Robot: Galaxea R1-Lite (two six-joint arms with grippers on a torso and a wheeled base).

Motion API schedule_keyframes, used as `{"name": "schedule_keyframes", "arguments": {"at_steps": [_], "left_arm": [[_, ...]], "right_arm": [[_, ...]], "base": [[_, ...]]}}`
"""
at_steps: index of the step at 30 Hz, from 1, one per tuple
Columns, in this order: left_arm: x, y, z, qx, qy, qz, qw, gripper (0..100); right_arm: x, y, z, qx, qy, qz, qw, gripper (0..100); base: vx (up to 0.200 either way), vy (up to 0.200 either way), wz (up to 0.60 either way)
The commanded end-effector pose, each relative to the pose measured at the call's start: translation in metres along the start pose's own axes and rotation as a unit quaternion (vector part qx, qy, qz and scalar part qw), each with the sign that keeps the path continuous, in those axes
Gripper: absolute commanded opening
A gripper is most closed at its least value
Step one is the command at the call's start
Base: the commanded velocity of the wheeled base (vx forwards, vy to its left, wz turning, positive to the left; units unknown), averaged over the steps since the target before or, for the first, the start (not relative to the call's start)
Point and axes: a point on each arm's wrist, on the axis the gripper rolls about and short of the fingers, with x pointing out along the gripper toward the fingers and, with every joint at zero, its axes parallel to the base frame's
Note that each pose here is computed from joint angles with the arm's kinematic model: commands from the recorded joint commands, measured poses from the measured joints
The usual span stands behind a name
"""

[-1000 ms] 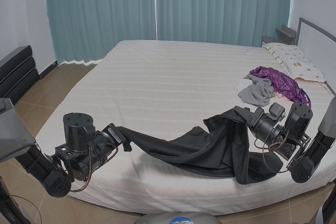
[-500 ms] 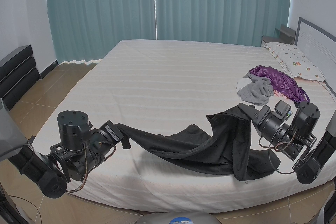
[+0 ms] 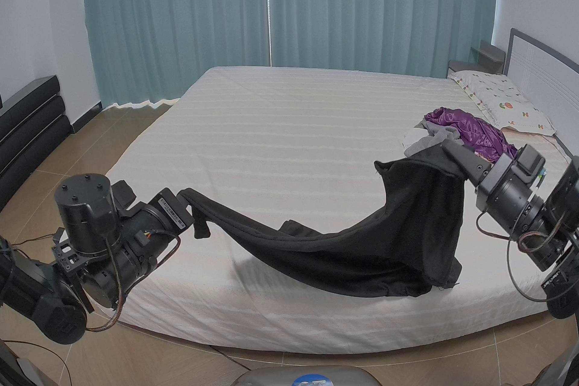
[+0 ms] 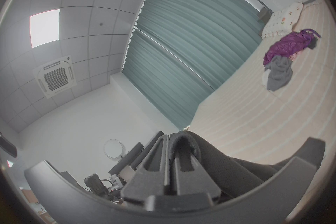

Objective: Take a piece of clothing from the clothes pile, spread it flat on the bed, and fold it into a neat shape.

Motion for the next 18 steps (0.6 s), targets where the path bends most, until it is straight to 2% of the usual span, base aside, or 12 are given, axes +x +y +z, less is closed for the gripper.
{"name": "schedule_keyframes", "arguments": {"at_steps": [1,6,9,13,18], "left_arm": [[-0.023,-0.016,0.028,0.018,-0.044,-0.032,0.9984,0],[-0.017,-0.028,0.044,0.019,-0.05,-0.028,0.9982,0],[-0.009,-0.035,0.056,0.021,-0.045,-0.015,0.9987,0],[0.005,-0.048,0.071,0.02,-0.041,-0.013,0.9989,0],[0.033,-0.056,0.075,0.022,-0.034,-0.005,0.9992,0]], "right_arm": [[-0.021,0.048,0.04,-0.013,-0.047,0.055,0.9973,0],[-0.006,0.057,0.059,-0.019,-0.055,0.044,0.9973,0],[0.007,0.055,0.065,-0.026,-0.06,0.037,0.9972,0],[0.03,0.043,0.072,-0.057,-0.069,0.019,0.9958,0],[0.059,0.019,0.076,-0.075,-0.075,-0.013,0.9943,0]], "base": [[0.0,0.0,0.0],[0.0,0.0,0.0],[0.0,0.0,0.0],[0.0,0.0,0.0],[0.2,0.0,0.0]]}}
